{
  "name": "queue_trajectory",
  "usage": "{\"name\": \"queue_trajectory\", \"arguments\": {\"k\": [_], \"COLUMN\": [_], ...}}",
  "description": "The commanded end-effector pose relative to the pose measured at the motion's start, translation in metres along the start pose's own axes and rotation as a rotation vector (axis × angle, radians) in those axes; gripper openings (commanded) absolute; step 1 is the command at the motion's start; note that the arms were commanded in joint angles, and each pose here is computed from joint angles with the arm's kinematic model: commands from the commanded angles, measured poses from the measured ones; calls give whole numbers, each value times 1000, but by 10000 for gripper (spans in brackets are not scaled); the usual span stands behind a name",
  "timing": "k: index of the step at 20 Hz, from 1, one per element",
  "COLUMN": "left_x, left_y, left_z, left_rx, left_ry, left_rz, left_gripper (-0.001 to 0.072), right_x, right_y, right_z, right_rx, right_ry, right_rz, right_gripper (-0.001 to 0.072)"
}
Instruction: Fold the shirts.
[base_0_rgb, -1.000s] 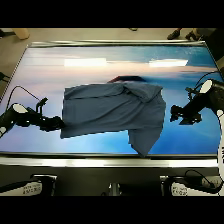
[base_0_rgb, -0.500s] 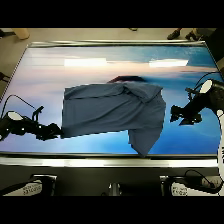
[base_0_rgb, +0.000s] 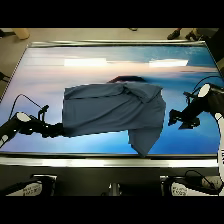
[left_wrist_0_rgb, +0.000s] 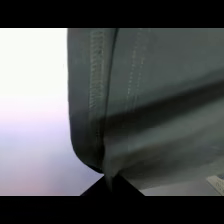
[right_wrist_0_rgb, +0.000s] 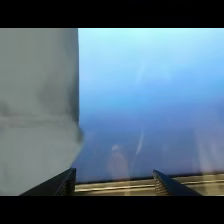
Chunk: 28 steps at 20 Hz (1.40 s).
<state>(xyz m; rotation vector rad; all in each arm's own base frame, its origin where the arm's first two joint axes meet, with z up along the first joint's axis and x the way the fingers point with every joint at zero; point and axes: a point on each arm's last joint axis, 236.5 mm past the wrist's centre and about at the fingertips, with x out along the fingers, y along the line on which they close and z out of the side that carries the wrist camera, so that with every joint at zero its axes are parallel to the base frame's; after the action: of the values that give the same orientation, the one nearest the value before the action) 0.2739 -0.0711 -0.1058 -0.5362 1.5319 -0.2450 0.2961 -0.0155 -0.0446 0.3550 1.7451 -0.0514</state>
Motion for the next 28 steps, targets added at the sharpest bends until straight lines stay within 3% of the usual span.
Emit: {"name": "queue_trajectory", "arguments": {"k": [1,8,9,10,11,14,17,20,22,25,28], "left_x": [1,-13,-13,-14,-16,-66,-251,-504,-603,-632,-616], "left_y": [-5,-15,-15,-15,-17,-43,-136,-251,-282,-293,-280], "left_z": [-2,-11,-11,-10,-8,34,93,27,-56,-114,-101], "left_rx": [28,71,72,73,77,163,419,706,740,734,709], "left_ry": [6,13,10,8,3,-150,-647,-1325,-1638,-1757,-1686], "left_rz": [-3,-20,-20,-21,-21,-25,-8,70,120,85,131], "left_gripper": [25,25,25,25,24,21,21,22,22,22,22], "right_x": [38,55,55,55,53,-1,-200,-459,-542,-558,-552], "right_y": [27,44,43,44,46,61,98,112,103,88,80], "right_z": [-17,41,43,42,43,50,63,-49,-155,-227,-225], "right_rx": [-33,57,59,59,64,-59,-282,-435,-435,-383,-354], "right_ry": [32,-240,-248,-247,-250,-332,-809,-1514,-1814,-1931,-1904], "right_rz": [146,251,249,251,262,278,270,131,54,25,-2], "right_gripper": [533,455,368,219,16,17,17,18,17,18,18]}}
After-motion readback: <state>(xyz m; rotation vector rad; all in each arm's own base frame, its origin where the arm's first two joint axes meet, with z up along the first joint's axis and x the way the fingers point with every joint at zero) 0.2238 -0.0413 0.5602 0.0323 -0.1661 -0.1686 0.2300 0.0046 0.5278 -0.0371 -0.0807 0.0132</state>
